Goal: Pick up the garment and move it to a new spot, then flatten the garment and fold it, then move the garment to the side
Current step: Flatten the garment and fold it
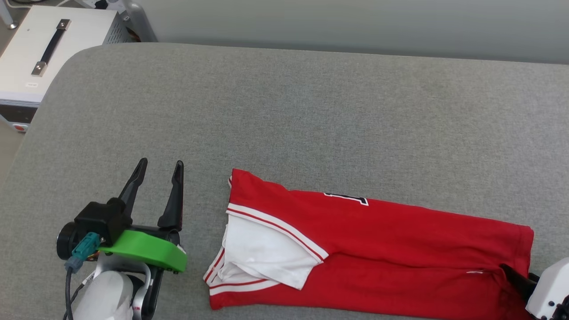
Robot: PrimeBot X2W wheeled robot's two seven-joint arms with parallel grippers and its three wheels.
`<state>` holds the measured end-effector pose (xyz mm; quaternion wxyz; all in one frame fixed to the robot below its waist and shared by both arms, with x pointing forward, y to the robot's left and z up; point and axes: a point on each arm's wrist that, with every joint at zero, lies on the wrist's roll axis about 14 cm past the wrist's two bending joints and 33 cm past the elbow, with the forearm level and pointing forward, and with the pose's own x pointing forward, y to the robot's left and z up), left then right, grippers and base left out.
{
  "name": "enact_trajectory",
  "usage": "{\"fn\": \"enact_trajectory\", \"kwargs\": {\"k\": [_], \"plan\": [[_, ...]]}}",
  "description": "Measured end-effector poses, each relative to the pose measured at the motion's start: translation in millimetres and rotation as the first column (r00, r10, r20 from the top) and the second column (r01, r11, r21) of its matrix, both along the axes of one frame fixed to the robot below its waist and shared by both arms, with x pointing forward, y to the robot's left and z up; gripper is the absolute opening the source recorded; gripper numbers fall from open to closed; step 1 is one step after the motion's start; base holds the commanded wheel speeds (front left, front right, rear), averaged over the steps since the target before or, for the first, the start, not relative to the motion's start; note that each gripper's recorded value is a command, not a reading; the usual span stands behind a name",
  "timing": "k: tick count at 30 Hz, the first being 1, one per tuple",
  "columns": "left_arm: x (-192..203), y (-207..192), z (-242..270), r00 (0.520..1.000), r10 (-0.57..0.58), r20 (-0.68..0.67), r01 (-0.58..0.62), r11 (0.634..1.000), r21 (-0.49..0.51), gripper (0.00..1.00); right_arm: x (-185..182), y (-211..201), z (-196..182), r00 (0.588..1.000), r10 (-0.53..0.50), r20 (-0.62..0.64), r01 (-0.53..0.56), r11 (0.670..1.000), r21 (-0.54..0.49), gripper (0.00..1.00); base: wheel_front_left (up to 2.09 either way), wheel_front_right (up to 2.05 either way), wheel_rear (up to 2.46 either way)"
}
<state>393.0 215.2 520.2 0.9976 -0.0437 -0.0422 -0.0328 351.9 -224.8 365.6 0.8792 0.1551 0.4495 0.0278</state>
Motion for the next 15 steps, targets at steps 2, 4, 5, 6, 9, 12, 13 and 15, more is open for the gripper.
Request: {"fn": "enact_trajectory", "kwargs": {"k": [2,4,5,6,9,12,13,15], "plan": [[0.8,3.0,-2.1,1.0,0.007,-0.002,-0.007,1.0,-0.003,1.0,0.0,7.3,-2.2,1.0,0.017,-0.007,-0.016,1.0,0.018,1.0,0.0,0.0,0.0],[1.7,5.1,-3.4,1.0,0.012,-0.003,-0.012,1.0,-0.004,1.0,0.3,11.0,-3.4,1.0,0.028,-0.01,-0.028,0.999,0.026,1.0,0.0,0.0,0.0],[2.1,5.9,-3.8,1.0,0.014,-0.003,-0.014,1.0,-0.006,1.0,0.6,12.4,-4.0,0.999,0.031,-0.009,-0.031,0.999,0.029,1.0,0.0,0.0,0.0],[2.4,6.2,-4.2,1.0,0.015,-0.003,-0.015,1.0,-0.005,1.0,0.5,13.9,-4.6,0.999,0.035,-0.009,-0.034,0.999,0.032,1.0,0.0,0.0,0.0],[3.0,5.4,-6.2,1.0,0.016,-0.005,-0.016,1.0,-0.007,1.0,1.3,18.0,-5.4,0.999,0.042,-0.007,-0.042,0.998,0.04,1.0,0.0,0.0,0.0],[2.9,4.5,-8.6,1.0,0.016,-0.009,-0.017,1.0,-0.014,1.0,2.6,21.1,-5.7,0.999,0.045,-0.002,-0.045,0.998,0.049,0.4,0.0,0.0,0.0],[2.8,4.8,-9.1,1.0,0.019,-0.01,-0.019,1.0,-0.015,1.0,3.1,21.8,-5.5,0.999,0.046,0.001,-0.046,0.998,0.052,0.08,0.0,0.0,0.0],[2.5,4.8,-9.4,1.0,0.02,-0.01,-0.02,1.0,-0.017,1.0,4.0,22.7,-5.3,0.999,0.047,0.01,-0.048,0.997,0.053,0.0,0.0,0.0,0.0]]}}
